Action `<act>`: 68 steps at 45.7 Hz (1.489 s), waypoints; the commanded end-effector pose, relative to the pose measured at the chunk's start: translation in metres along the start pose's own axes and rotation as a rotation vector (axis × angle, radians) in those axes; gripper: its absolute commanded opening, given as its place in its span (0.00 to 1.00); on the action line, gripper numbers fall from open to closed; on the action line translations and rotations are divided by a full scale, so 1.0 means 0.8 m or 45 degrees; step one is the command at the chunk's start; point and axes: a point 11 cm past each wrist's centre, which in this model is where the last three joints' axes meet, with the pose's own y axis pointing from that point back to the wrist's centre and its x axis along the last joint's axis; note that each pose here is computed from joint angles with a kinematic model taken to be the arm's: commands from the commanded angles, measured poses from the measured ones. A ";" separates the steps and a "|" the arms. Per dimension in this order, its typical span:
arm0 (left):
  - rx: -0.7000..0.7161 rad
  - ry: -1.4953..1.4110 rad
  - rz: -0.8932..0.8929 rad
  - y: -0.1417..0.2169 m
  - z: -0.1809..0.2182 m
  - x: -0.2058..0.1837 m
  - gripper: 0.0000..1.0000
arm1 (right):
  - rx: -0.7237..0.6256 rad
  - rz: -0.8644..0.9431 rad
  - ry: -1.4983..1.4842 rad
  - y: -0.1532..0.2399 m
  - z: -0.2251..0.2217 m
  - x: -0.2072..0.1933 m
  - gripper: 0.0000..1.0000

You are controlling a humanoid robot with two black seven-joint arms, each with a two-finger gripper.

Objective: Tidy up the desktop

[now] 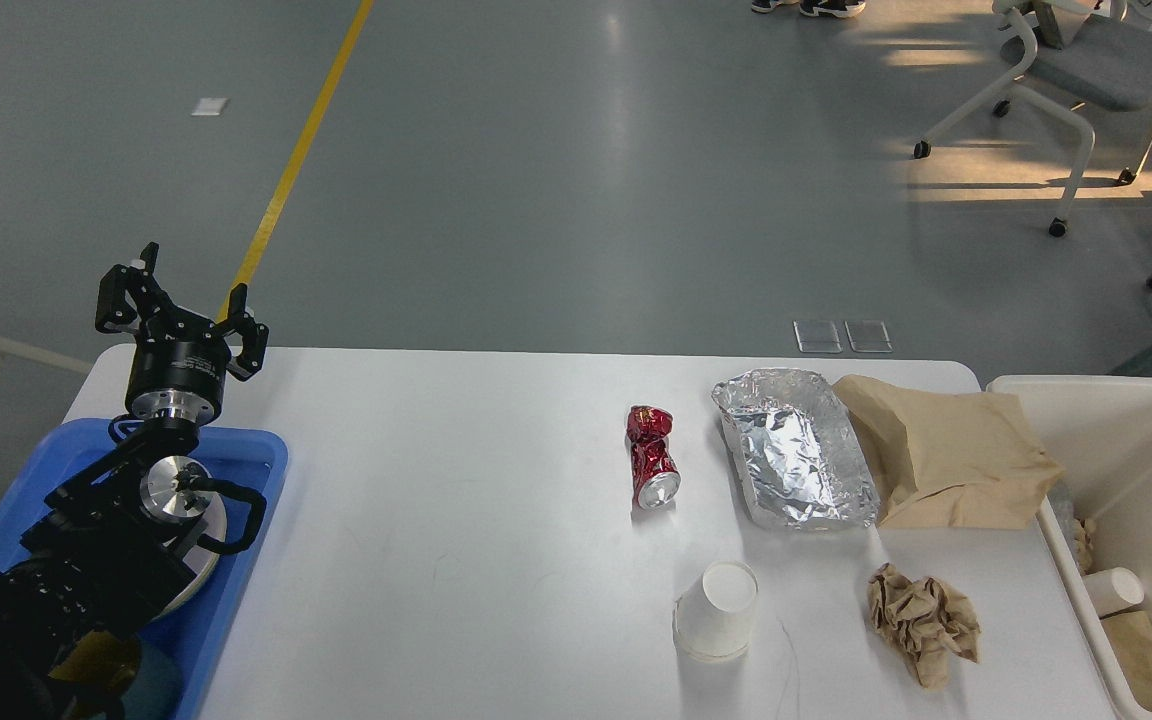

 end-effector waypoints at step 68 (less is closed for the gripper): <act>-0.001 0.002 0.000 0.000 0.000 0.000 0.97 | -0.090 -1.148 1.702 -0.027 -0.186 -0.168 1.00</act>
